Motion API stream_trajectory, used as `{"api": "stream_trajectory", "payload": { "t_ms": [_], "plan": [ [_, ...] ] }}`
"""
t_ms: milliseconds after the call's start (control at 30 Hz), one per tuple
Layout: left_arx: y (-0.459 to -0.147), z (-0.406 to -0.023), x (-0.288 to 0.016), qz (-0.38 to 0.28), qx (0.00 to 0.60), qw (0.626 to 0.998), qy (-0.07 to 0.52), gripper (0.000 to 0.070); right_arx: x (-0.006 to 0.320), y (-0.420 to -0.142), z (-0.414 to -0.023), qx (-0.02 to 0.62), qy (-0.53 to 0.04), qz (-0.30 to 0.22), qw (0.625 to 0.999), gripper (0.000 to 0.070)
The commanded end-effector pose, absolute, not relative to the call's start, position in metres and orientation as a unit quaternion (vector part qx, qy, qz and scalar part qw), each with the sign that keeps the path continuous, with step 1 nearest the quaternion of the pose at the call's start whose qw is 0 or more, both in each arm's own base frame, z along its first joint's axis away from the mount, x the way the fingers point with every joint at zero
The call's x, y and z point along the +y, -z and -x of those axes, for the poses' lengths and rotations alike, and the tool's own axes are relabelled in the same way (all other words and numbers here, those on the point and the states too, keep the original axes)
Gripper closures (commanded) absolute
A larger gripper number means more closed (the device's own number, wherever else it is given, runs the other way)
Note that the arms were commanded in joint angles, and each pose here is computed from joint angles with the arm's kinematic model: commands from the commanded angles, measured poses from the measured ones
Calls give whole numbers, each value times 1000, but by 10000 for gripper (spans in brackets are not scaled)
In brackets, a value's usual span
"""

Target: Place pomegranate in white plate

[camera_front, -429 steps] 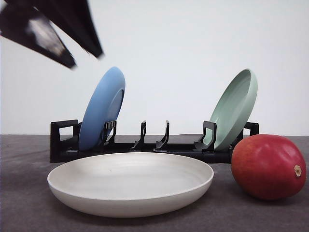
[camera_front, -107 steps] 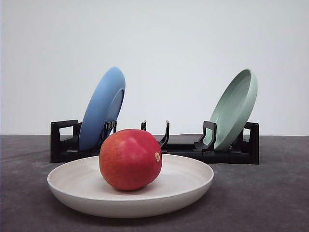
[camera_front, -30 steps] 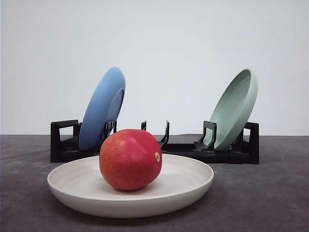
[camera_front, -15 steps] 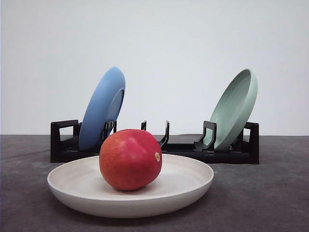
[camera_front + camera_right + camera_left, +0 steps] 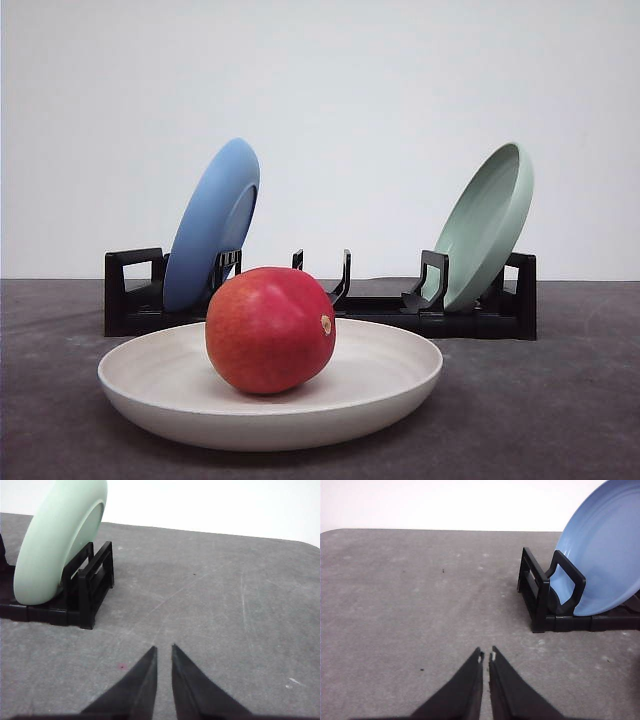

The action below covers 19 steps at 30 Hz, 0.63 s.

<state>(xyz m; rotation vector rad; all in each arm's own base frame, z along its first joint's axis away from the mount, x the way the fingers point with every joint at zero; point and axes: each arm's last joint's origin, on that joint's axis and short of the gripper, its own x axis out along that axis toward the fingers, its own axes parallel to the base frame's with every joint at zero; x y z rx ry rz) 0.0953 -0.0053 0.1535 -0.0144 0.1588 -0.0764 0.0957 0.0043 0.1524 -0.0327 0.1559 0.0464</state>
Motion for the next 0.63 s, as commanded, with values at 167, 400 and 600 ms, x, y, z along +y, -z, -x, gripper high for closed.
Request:
{"api": "stream_trajectory", "payload": {
  "t_ms": [167,400,600],
  "plan": [
    [-152,-96,-5,8,76,996,38,700,4,-152,-96,75,-23,15,997,652],
    [-152,-96,-5,8,76,996,38,700,4,-152,-96,75,-23,15,997,652],
    [-152,-96,-5,8,76,996,38,700,4,-152,-96,75,-23,15,997,652]
  ]
}}
